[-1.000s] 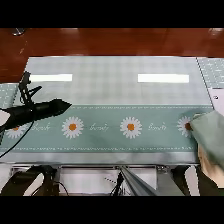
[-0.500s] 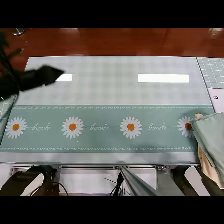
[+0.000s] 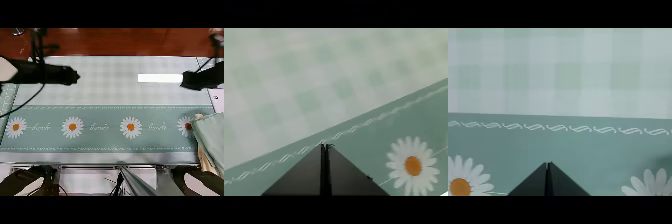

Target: Fold the shirts.

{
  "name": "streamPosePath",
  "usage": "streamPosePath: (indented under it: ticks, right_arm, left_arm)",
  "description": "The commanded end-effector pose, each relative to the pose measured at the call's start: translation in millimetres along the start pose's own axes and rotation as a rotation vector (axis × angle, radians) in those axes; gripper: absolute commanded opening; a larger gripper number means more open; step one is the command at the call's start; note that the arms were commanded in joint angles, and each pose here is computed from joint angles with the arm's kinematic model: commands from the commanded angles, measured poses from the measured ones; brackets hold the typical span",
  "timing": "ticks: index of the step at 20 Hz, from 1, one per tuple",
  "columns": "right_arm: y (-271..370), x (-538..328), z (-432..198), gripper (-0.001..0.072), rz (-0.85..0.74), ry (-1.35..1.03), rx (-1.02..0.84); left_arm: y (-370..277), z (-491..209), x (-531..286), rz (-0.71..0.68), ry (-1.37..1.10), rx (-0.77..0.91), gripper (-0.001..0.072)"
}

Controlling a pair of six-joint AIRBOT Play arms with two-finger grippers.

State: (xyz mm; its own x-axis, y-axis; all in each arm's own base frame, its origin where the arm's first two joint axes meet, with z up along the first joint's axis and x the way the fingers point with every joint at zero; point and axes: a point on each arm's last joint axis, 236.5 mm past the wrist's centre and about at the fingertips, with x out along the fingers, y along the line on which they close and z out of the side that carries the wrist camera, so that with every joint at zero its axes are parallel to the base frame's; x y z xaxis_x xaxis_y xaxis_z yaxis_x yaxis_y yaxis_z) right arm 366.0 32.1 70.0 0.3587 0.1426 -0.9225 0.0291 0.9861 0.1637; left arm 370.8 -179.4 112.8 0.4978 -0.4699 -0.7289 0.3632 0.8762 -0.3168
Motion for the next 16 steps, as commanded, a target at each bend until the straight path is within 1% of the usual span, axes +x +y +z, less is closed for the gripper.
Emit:
streamPosePath:
  ticks: [1, 3, 5, 16]
  right_arm:
    - [2, 65, -33, 0.0024, -0.126, 0.125, -0.066]
    - [0, 74, -30, 0.0024, -0.135, 0.119, -0.027]
    - [-1, 74, -30, 0.0024, -0.139, 0.122, -0.036]
    - [-1, 73, -33, 0.0024, -0.138, 0.135, -0.036]
  left_arm:
    - [55, -48, 28, 0.186, 0.134, -0.091, 0.0022]
    - [65, -42, 28, 0.2, 0.108, -0.125, 0.0023]
    - [70, -38, 27, 0.207, 0.091, -0.135, 0.0023]
    - [69, -36, 28, 0.205, 0.081, -0.133, 0.0023]
